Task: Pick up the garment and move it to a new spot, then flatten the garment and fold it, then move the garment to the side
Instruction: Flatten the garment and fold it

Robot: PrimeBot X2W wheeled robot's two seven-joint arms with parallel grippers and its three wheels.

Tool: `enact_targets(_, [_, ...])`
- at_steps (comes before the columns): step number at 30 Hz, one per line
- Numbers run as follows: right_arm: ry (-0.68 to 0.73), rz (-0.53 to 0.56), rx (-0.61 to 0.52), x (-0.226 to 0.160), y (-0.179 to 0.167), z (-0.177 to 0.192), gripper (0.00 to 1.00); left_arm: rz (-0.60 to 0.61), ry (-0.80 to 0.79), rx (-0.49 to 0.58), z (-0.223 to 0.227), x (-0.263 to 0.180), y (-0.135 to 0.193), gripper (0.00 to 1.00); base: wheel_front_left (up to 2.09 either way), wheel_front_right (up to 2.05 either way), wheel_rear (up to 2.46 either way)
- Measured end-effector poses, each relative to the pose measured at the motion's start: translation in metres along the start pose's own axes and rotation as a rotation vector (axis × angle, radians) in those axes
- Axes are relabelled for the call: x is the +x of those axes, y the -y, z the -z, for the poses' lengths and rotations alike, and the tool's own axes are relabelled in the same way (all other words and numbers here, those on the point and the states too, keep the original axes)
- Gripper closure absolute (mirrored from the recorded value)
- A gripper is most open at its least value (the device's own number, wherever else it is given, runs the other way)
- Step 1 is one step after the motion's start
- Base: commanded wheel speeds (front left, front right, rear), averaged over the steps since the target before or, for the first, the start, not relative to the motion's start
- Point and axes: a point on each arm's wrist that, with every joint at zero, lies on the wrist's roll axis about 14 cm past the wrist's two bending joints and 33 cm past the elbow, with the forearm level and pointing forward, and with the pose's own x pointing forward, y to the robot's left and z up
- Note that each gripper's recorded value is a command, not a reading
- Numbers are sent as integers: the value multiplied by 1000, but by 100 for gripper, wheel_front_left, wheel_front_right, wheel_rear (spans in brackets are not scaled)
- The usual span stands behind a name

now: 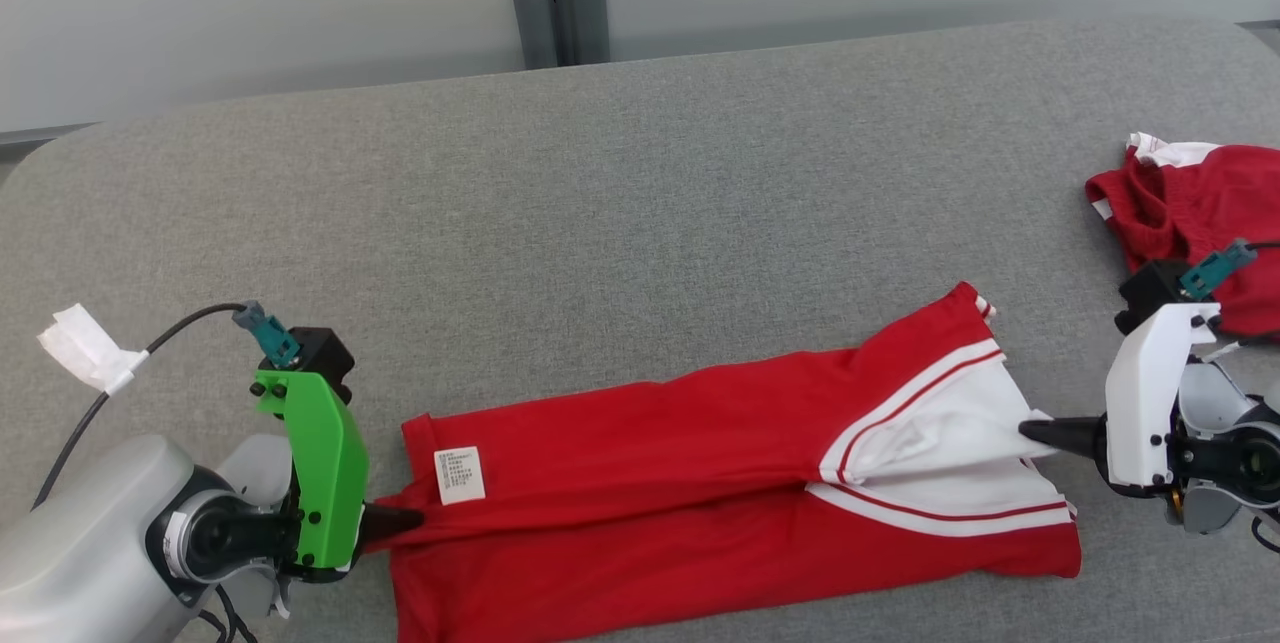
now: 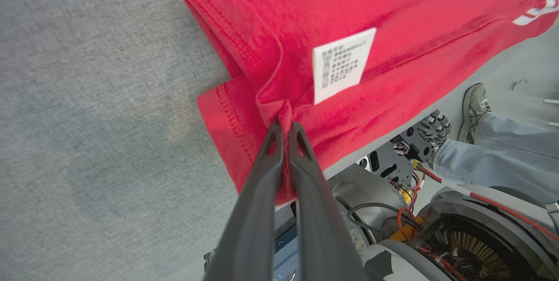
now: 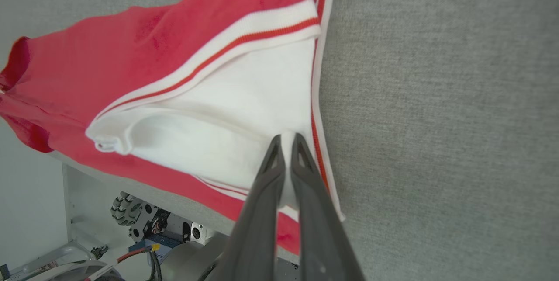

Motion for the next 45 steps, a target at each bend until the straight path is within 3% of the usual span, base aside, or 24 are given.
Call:
enact_targets(2, [-24,1,8,2,0,7,100,-1,0,-7,2,1,0,100,0,0,0])
enact_targets(3, [-34,3,10,3,1,10,100,0,2,-9,3,2,0,94,0,0,0])
enact_targets(4, [-42,5,14,5,2,13,69,1,1,-12,4,2,0,70,0,0,0])
enact_targets(5, [-51,6,17,6,3,16,50,2,-1,-15,6,3,0,56,0,0,0])
enact_targets(6, [-60,8,21,7,3,19,1,3,-4,-17,8,4,0,0,0,0,0])
enact_targets(12, [-53,19,25,10,5,21,0,16,2,-24,9,5,3,0,0,0,0])
enact_targets(18, [138,-26,32,3,-9,-17,0,-7,131,8,-14,-10,0,0,0,0,0])
enact_targets(24, [527,-47,6,-37,-14,-85,0,-70,473,104,-71,-53,-2,0,0,0,0])
enact_targets(29, [815,-27,-46,-62,-14,-115,0,-150,750,138,-100,-89,-9,0,0,0,0])
enact_targets(35, [989,-4,-32,-75,-12,-134,0,-310,1111,149,-109,-134,-24,0,0,0,0])
enact_targets(38, [1084,51,-108,-88,-10,-146,0,-389,1209,151,-96,-143,-31,0,0,0,0])
enact_targets(45, [1193,140,-91,-85,-10,-117,0,-516,1415,89,-82,-174,-29,0,0,0,0])
